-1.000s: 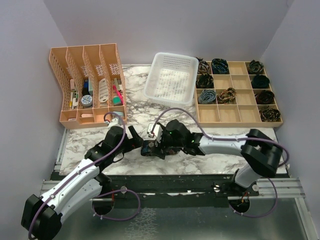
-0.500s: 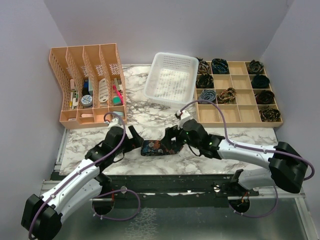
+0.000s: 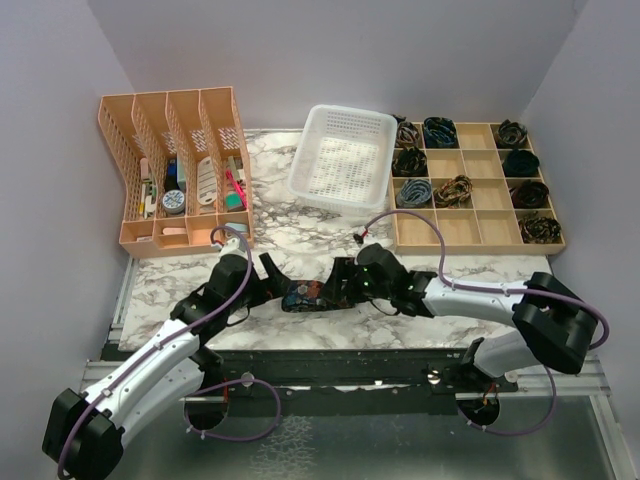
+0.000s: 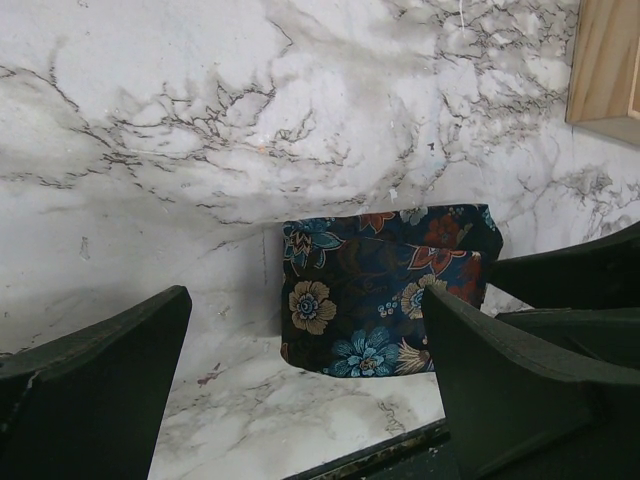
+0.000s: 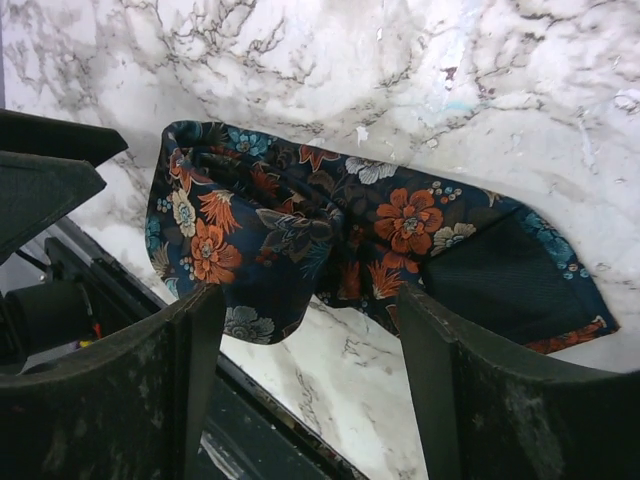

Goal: Roll the ties
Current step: Roll the tie at the center of the board.

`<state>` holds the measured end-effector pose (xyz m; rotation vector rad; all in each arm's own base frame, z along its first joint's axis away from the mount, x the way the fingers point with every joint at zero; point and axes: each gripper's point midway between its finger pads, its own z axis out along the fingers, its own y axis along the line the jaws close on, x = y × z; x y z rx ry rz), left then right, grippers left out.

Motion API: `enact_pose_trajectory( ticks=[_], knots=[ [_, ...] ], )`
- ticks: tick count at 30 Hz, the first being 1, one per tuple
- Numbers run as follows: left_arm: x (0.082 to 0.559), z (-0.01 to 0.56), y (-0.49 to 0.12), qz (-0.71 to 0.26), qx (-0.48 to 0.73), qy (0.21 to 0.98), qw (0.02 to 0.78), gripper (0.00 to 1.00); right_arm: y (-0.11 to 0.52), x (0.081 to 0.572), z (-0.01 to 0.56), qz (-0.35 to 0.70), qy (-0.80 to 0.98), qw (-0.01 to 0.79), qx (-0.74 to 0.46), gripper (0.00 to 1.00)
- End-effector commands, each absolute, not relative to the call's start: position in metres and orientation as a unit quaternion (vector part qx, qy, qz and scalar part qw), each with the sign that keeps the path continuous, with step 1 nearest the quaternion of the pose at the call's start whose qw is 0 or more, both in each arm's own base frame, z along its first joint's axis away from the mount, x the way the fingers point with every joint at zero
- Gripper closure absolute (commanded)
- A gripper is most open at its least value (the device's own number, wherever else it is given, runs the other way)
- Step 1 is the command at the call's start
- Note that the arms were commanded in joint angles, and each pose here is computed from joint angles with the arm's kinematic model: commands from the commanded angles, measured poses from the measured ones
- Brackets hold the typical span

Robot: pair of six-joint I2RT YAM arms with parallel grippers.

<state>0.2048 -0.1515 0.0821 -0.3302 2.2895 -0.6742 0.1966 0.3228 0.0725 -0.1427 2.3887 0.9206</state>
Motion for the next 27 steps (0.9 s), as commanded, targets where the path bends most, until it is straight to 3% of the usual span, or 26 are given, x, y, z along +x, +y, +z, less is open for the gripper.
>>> enact_pose_trajectory(
  ticks=[1,14,27],
  knots=[
    [0.202,0.081,-0.155,-0.274,-0.123,0.886,0.353,0.01,0.336,0.193,0.082,0.371,0.888,0.266,-0.051,0.28],
    [0.2,0.076,-0.167,-0.29,-0.094,0.892,0.334,0.01,0.346,0.194,0.066,0.355,0.902,0.238,-0.06,0.31],
    [0.2,0.074,-0.174,-0.304,-0.072,0.891,0.329,0.01,0.319,0.206,0.045,0.271,0.927,0.253,-0.062,0.43]
  ],
)
